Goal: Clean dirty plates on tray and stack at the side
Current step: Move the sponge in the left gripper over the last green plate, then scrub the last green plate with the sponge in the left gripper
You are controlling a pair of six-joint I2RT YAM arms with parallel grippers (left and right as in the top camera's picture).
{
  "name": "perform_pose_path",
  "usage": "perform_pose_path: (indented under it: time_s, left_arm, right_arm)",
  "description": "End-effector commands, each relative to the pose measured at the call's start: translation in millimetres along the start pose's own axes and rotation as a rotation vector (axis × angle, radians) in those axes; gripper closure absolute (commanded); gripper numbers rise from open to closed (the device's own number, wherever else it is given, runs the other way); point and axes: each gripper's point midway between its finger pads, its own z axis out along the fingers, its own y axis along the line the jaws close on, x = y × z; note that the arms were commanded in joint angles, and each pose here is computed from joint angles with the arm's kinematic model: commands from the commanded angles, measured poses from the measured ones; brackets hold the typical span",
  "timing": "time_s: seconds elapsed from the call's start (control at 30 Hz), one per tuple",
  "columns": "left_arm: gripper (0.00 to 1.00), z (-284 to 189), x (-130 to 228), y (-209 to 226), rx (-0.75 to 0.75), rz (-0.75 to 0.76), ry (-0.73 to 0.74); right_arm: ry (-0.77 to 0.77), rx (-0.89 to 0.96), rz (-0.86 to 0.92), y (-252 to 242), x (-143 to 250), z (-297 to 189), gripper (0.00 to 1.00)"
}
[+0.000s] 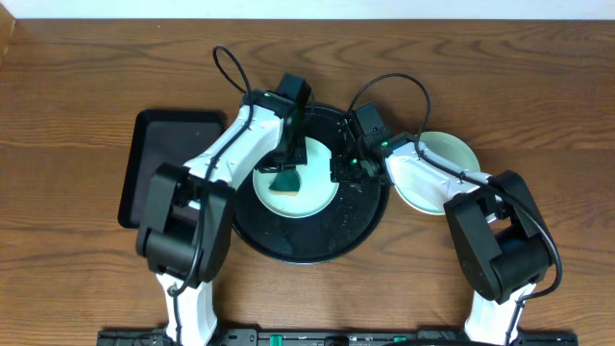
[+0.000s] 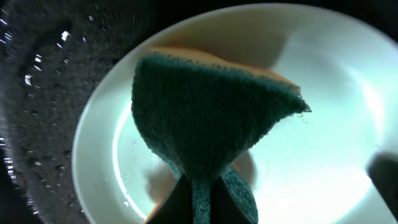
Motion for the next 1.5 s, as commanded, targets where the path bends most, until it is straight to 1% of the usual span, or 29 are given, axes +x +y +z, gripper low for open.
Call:
perform_pose_path:
  time_s: [0.0, 0.1, 0.2, 0.23, 0.27, 0.37, 0.43, 0.57, 0.63, 0.67, 0.7, 0.8, 0.87, 0.93, 1.1, 1.17, 1.37, 1.43, 1.47]
  left_arm:
    - [0.93, 4, 2, 1, -0.007, -0.076, 0.012]
    - [0.93, 4, -3, 5, -0.030, -0.119, -0.012]
    - [0.93, 4, -6, 2, -0.017, -0.120, -0.025]
    - [0.93, 4, -6, -3, 0.013, -0.110, -0.020]
    - [0.93, 4, -5, -9, 0.045, -0.080, -0.009]
    - [0.92, -2, 4, -45, 0.249, 0.149, 0.041]
    - [0.93, -6, 12, -59, 0.340, 0.240, 0.066]
    - [0.92, -7, 13, -60, 0.353, 0.259, 0.069]
    - [0.93, -6, 11, -57, 0.336, 0.254, 0.062]
    - [0.93, -5, 10, -53, 0.310, 0.232, 0.057]
    - [0.93, -2, 6, -44, 0.254, 0.176, 0.047]
    - [0.92, 4, -1, 2, -0.007, -0.084, 0.001]
    - [0.93, 2, 0, 25, -0.128, -0.210, -0.022]
    - [0.92, 1, 3, 35, -0.182, -0.274, -0.028]
    - [0.93, 1, 2, 33, -0.173, -0.282, -0.035]
    - [0.92, 3, 0, 24, -0.125, -0.230, -0.026]
    - [0.93, -2, 4, -44, 0.252, 0.180, 0.039]
    - [0.93, -6, 8, -57, 0.330, 0.261, 0.045]
    - [0.93, -6, 9, -59, 0.344, 0.282, 0.046]
  right_arm:
    - [0.000, 0.051, 0.007, -10, 1, 5, 0.99]
    - [-0.003, 0.054, 0.007, -11, 1, 5, 0.99]
    - [-0.007, 0.061, 0.007, -12, 0, 5, 0.99]
    - [-0.008, 0.064, 0.009, -13, -1, 5, 0.99]
    - [-0.008, 0.064, 0.009, -13, -1, 5, 0.99]
    - [-0.009, 0.064, 0.009, -13, -1, 5, 0.99]
    - [-0.009, 0.065, 0.010, -13, -1, 5, 0.99]
    - [-0.009, 0.065, 0.010, -14, -1, 4, 0.99]
    - [-0.008, 0.065, 0.010, -13, -1, 5, 0.99]
    - [-0.008, 0.065, 0.010, -13, -1, 5, 0.99]
    - [-0.006, 0.066, 0.011, -14, 0, 4, 0.99]
    - [-0.006, 0.066, 0.010, -14, 0, 4, 0.99]
    - [-0.005, 0.066, 0.010, -14, 0, 4, 0.99]
    - [-0.004, 0.067, 0.011, -14, 0, 4, 0.99]
    - [-0.005, 0.068, 0.012, -15, 0, 4, 0.99]
    - [-0.005, 0.068, 0.012, -15, 0, 4, 0.99]
    - [-0.008, 0.072, 0.012, -15, -1, 4, 0.99]
    - [-0.008, 0.073, 0.013, -16, -1, 4, 0.99]
    - [-0.007, 0.074, 0.013, -16, 0, 4, 0.99]
